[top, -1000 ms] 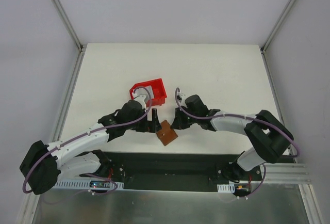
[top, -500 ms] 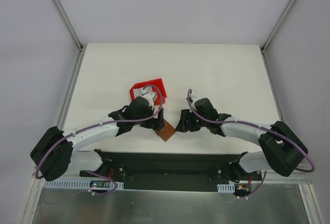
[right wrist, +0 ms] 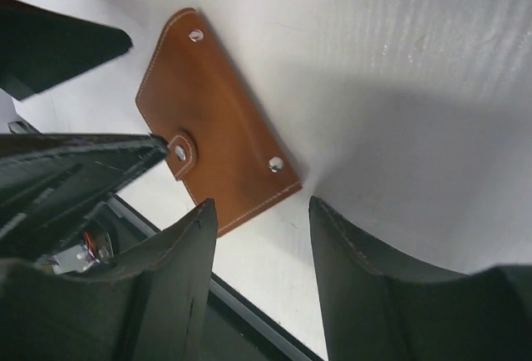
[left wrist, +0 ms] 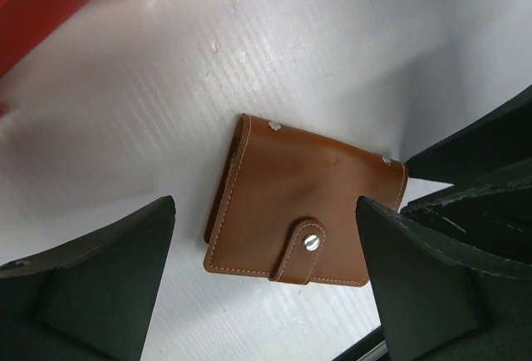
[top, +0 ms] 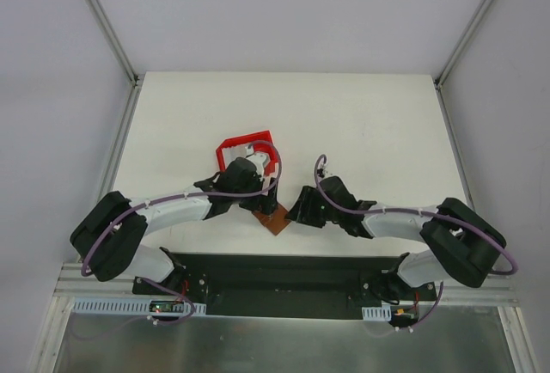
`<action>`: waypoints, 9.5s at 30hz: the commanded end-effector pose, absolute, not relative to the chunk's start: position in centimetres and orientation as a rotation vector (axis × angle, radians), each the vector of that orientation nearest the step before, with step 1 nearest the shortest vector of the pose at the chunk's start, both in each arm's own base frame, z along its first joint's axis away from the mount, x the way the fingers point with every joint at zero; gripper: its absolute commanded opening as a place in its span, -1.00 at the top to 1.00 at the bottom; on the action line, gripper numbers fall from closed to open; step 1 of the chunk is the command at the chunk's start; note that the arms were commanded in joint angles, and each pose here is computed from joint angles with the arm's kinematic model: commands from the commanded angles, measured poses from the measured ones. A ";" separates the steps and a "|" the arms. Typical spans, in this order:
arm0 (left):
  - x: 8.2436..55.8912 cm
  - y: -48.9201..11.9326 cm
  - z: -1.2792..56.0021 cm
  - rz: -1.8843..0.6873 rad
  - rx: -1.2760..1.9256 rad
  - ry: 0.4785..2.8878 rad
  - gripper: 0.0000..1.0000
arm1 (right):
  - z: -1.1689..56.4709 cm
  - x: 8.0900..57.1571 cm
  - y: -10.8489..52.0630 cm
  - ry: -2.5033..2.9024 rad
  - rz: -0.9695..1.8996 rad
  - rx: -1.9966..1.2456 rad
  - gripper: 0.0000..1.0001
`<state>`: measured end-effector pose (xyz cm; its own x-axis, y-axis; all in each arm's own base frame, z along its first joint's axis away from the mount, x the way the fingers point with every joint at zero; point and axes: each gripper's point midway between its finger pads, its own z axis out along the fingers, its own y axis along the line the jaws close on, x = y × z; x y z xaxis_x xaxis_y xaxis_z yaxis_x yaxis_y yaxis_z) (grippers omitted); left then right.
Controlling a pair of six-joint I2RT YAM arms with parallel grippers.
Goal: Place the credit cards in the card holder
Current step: Move the card holder to the center of the board, then open the card holder at the center of the board.
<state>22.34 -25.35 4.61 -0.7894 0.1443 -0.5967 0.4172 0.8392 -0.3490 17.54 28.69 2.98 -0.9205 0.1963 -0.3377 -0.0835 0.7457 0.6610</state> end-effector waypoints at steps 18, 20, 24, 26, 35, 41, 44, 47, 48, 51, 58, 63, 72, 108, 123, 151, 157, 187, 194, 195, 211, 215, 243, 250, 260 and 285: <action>15.8 -25.3 1.7 -0.860 0.157 2.548 0.32 | 4.8 20.8 31.0 2.459 1.089 0.100 0.23; 15.3 -25.5 1.9 -0.882 0.102 2.549 0.46 | 5.2 20.8 31.2 2.454 1.102 0.087 0.23; 14.6 -26.5 2.2 -0.889 0.088 2.537 0.48 | 5.6 20.6 32.0 2.454 1.138 0.016 0.36; 14.3 -26.8 2.0 -0.880 0.068 2.547 0.49 | 6.0 20.4 32.3 2.449 1.164 -0.021 0.49; 15.0 -25.8 1.3 -0.780 -0.020 2.544 0.57 | 6.7 17.7 32.8 2.494 1.267 -0.211 0.71; 15.4 -25.8 1.9 -0.778 -0.004 2.514 0.56 | 6.6 17.0 32.3 2.506 1.223 -0.367 0.99; 15.5 -25.6 2.2 -0.772 0.007 2.502 0.46 | 6.6 17.0 31.8 2.490 1.175 -0.445 0.99; 15.6 -24.9 2.7 -0.749 0.027 2.478 0.27 | 6.7 17.3 31.4 2.459 1.159 -0.526 0.99; 15.6 -24.6 2.9 -0.744 0.038 2.467 0.13 | 6.7 17.4 31.2 2.448 1.161 -0.555 0.99; 15.6 -23.7 3.9 -0.732 0.076 2.423 -0.18 | 6.7 17.6 30.6 2.422 1.172 -0.618 0.99; 15.8 -23.4 7.3 -0.736 0.264 2.307 -0.61 | 7.4 17.3 30.9 2.329 1.226 -0.792 1.00; 17.2 -24.7 8.8 -0.793 0.382 2.246 -0.71 | 8.8 17.3 31.2 2.234 1.276 -0.893 0.99; 15.7 -28.2 9.2 -1.149 0.640 2.183 -0.69 | 11.9 17.2 31.9 2.089 1.316 -1.036 0.99; 16.5 -29.2 7.5 -1.144 0.664 2.255 1.00 | 10.2 18.6 31.2 2.211 1.207 -0.962 0.89; 17.5 -28.2 4.0 -0.975 0.716 2.377 1.00 | 8.9 15.8 29.8 2.225 1.228 -0.833 0.09; 19.5 -26.8 1.6 -0.840 0.606 2.426 1.00 | 2.5 11.2 29.1 2.463 1.284 -0.939 0.26; 20.4 -26.3 1.2 -0.784 0.493 2.450 1.00 | 2.8 10.2 30.0 2.444 1.387 -0.993 0.72; 22.0 -23.2 -0.1 -0.541 0.115 2.491 1.00 | 4.6 5.3 33.0 2.281 1.578 -1.216 0.99; 22.3 -22.5 -0.8 -0.484 0.054 2.505 1.00 | 5.5 3.9 34.2 2.226 1.684 -1.227 0.99; 22.3 -22.5 -0.8 -0.482 0.047 2.507 1.00 | 5.5 3.5 34.2 2.225 1.704 -1.236 0.99; 18.2 -23.1 0.9 -0.615 0.175 2.455 1.00 | 5.6 11.2 30.9 2.321 1.261 -0.729 0.86; 17.2 -22.9 0.6 -0.612 0.139 2.472 1.00 | 7.8 14.0 31.8 2.281 1.130 -0.636 0.71; 17.2 -19.6 -0.2 -0.474 -0.082 2.481 1.00 | 1.5 12.2 29.3 2.585 0.848 -0.789 0.62; 16.5 -19.6 -0.6 -0.491 -0.111 2.503 0.97 | 1.6 12.8 32.0 2.577 1.034 -0.504 0.39; 15.7 -19.8 -0.8 -0.502 -0.136 2.524 0.60 | 1.9 15.2 34.5 2.523 1.152 -0.171 0.33; 17.1 -22.0 5.9 -0.519 0.153 2.413 -0.37 | 3.6 15.5 32.6 2.529 0.968 -0.353 0.88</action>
<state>17.16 -20.33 5.06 -0.7744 -0.1208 -0.6210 0.1470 0.9204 -0.3622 15.48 32.16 4.29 -0.8807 -0.0516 -0.4708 -0.3600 0.7188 0.5947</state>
